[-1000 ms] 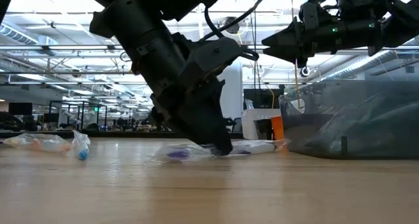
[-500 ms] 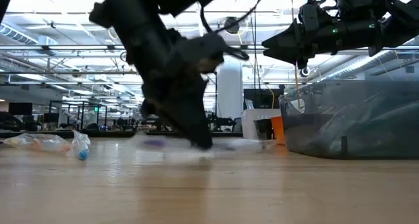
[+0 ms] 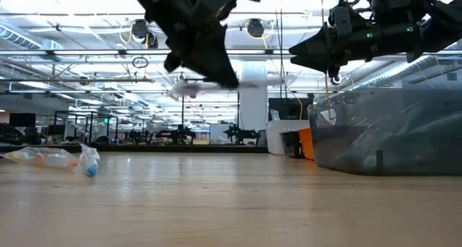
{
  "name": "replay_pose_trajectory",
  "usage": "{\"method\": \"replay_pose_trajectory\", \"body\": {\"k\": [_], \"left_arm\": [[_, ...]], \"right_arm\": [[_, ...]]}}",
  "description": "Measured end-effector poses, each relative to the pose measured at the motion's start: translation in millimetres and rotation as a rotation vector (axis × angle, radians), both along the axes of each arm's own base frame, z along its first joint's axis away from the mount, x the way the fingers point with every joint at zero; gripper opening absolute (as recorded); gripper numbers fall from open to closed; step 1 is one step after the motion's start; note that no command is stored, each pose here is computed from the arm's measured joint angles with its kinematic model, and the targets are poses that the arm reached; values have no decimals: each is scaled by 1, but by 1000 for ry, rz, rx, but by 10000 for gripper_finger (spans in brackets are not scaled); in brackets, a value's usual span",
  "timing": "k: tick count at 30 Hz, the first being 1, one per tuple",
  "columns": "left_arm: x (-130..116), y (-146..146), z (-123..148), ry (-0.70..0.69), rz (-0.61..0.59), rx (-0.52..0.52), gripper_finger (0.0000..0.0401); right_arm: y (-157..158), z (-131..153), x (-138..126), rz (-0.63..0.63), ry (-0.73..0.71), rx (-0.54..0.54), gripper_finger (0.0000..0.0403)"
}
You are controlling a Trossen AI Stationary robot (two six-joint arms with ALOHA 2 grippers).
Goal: Pick & Place Toothbrushes
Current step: Put the purple toothbrush into the orange bin
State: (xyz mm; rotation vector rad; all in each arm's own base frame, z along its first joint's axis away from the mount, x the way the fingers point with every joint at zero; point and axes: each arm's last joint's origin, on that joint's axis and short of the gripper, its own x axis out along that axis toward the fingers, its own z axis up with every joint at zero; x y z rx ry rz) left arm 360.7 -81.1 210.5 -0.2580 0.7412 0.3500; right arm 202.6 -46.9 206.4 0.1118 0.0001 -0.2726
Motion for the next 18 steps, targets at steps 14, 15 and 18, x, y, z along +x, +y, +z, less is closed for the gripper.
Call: {"method": "replay_pose_trajectory", "body": {"k": [14, 15, 18], "left_arm": [[13, 41, 41, -236, 13, 208, 3], [14, 45, 42, -245, 18, 217, 3], [16, 55, 43, -253, 42, 225, 3]], "right_arm": [[1, 0, 0, 42, -16, 67, 196], [2, 0, 0, 58, -16, 67, 196], [3, 0, 1, 88, -15, 68, 196]]}}
